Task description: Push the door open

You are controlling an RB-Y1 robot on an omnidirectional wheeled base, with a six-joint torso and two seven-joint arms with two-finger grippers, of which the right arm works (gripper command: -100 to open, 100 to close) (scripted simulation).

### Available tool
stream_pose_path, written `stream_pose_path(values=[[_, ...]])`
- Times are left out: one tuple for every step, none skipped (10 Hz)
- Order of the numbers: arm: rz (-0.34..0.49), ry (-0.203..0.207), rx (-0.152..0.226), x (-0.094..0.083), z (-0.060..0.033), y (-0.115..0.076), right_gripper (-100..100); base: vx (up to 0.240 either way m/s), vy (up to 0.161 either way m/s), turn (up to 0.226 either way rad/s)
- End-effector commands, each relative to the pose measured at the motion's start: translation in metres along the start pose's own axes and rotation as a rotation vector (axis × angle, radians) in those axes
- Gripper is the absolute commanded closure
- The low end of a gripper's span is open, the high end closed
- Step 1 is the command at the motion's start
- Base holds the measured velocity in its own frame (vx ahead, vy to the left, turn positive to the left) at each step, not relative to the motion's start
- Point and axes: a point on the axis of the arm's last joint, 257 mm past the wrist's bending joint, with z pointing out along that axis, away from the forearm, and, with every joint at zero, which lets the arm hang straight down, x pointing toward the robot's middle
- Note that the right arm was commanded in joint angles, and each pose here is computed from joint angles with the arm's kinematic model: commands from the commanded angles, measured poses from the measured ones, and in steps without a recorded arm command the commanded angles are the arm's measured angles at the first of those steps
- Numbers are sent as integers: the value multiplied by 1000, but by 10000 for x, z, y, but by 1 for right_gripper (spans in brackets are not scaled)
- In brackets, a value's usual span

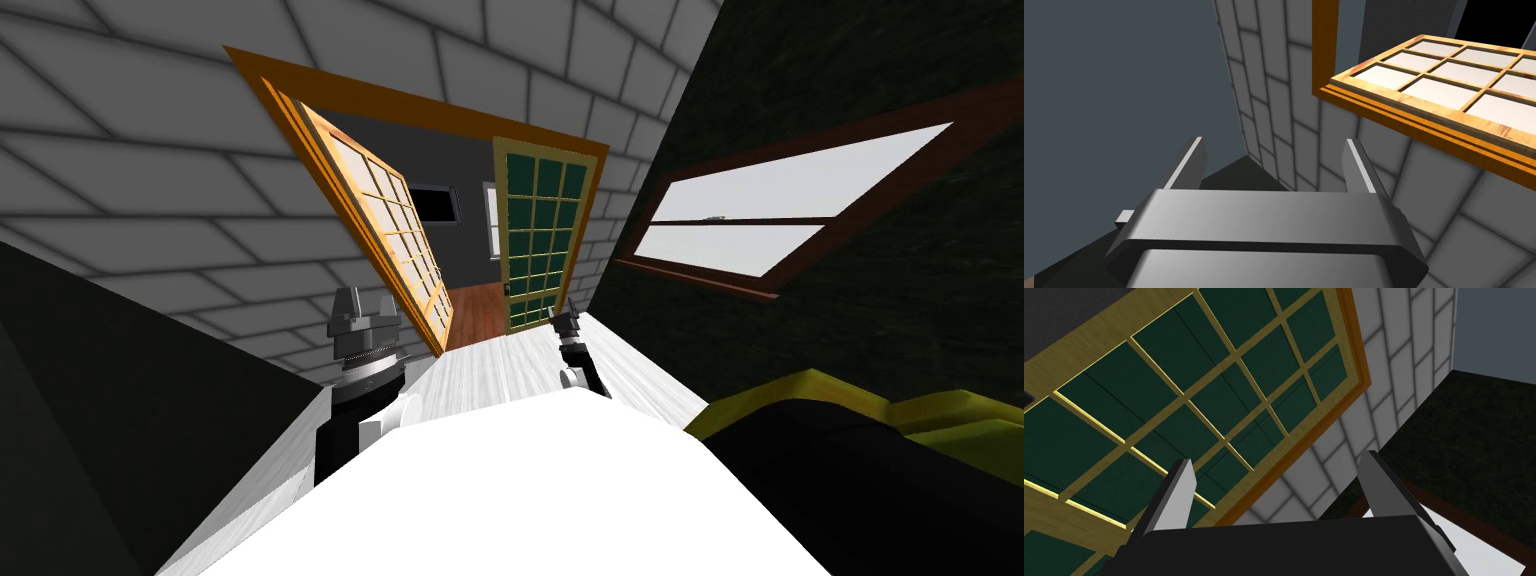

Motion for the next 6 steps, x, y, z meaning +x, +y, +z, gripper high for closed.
stream_pose_path(values=[[30, -9, 14, -57, -36, -92, -100, 104, -18, 60], [50, -16, 22, -103, -52, -149, -100, 105, -11, 90], [69, -23, 30, -149, -69, -206, -100, 95, -12, 86], [88, -31, 39, -195, -87, -262, -100, 99, -18, 65], [106, -38, 47, -241, -105, -317, -100, 112, -13, 77], [125, -46, 54, -287, -125, -371, -100, 104, -15, 78]])
